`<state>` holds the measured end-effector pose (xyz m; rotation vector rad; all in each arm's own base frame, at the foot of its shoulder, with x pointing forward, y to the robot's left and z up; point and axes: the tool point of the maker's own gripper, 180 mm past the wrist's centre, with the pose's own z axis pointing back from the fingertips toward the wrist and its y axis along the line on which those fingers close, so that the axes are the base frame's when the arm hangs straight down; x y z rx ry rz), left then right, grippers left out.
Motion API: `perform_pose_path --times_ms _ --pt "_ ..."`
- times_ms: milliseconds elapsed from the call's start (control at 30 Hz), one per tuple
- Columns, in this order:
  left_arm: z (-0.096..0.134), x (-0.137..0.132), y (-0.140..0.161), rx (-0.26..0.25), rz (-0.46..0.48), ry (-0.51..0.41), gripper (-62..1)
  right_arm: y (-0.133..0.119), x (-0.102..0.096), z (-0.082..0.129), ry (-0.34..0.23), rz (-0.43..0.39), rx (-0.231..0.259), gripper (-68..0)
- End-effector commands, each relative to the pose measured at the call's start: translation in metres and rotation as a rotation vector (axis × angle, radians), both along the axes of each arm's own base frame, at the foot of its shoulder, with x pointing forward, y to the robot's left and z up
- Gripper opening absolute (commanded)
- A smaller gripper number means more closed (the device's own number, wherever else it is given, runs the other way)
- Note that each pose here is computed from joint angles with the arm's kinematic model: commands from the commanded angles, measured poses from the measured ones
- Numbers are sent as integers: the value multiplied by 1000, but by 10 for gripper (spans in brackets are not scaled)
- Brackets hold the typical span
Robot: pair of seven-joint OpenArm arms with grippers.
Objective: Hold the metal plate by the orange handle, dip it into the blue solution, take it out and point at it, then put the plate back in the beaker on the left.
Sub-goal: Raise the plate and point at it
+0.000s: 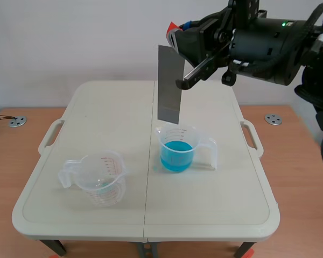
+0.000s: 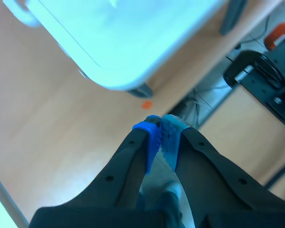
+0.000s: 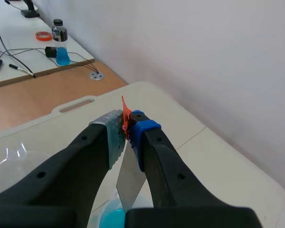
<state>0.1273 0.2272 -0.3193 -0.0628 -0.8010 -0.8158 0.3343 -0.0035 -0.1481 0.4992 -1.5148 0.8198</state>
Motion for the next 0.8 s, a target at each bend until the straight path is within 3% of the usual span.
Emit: perform_pose_path --times_ms 0,367,767 --pt "9 17 -7 -19 -26 -56 -597 -1 -2 18 -46 9 17 -662" --pt "44 96 -42 -66 -112 -277 -597 -14 -7 50 -120 -18 56 -662" --pt "71 154 -117 -138 -249 -396 -597 -18 -7 53 -121 -28 65 -662"
